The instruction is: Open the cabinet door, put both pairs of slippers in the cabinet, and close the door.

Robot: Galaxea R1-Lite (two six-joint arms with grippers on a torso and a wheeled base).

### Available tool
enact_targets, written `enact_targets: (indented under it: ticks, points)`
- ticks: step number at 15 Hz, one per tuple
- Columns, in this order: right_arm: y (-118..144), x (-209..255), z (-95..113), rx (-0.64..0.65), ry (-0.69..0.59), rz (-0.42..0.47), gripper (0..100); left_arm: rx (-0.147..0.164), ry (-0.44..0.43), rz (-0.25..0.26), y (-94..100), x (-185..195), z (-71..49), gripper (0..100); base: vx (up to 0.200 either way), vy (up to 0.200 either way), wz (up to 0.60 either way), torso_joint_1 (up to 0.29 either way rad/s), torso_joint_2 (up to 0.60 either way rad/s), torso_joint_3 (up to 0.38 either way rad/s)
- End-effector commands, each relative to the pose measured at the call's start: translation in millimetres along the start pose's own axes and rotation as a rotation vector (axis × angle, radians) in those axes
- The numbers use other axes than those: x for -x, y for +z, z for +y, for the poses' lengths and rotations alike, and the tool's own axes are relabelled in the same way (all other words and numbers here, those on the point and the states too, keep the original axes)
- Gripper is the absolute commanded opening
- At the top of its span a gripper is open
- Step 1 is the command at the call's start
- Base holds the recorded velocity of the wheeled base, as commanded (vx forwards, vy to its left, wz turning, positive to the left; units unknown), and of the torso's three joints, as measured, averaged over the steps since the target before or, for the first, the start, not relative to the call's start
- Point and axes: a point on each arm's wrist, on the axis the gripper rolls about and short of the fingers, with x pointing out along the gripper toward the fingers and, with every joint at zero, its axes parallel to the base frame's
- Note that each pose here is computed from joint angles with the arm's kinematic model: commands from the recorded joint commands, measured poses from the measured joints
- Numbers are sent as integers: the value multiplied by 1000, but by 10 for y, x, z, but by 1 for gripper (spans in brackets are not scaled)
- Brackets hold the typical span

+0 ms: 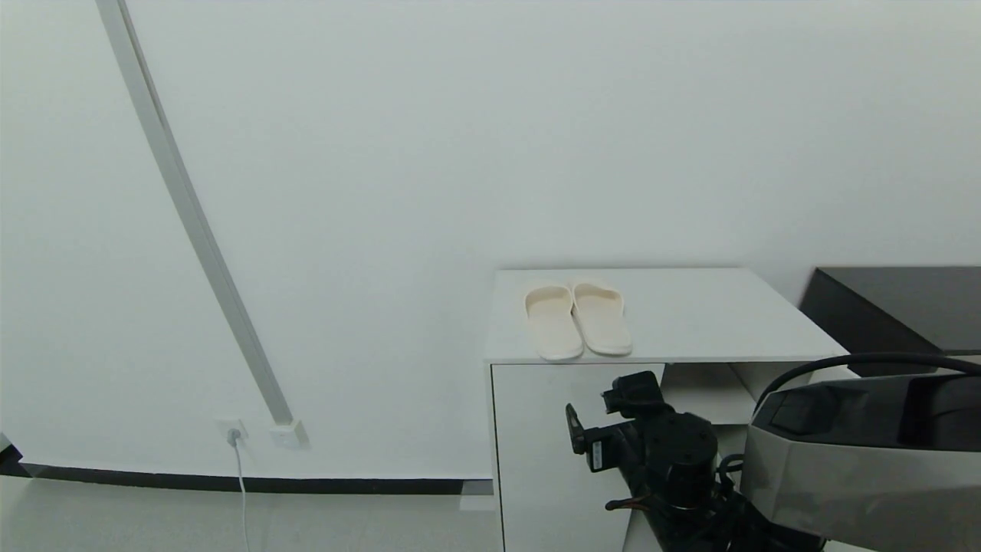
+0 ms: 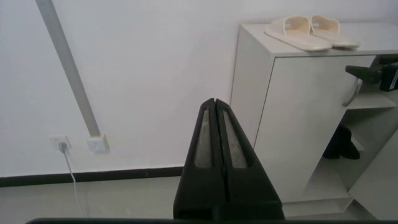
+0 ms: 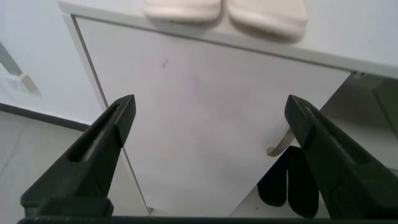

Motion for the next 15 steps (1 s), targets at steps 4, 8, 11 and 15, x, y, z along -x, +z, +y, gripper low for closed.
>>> enact_targets:
  ticks: [4, 8, 11, 15]
  points:
    - [-3, 0, 9, 1, 3, -1, 100, 1, 0, 1, 0, -1, 0, 0, 0, 0, 0, 183, -403, -218]
    - [-53, -14, 0, 7, 12, 13, 100, -2, -1, 1, 0, -1, 0, 0, 0, 0, 0, 171, -365, -198]
    - [-94, -36, 11, 13, 28, 20, 100, -1, -1, 1, 0, -1, 0, 0, 0, 0, 0, 165, -356, -190]
    - [449, -349, 4, -35, -18, 4, 100, -1, -1, 1, 0, -1, 0, 0, 0, 0, 0, 162, -347, -186]
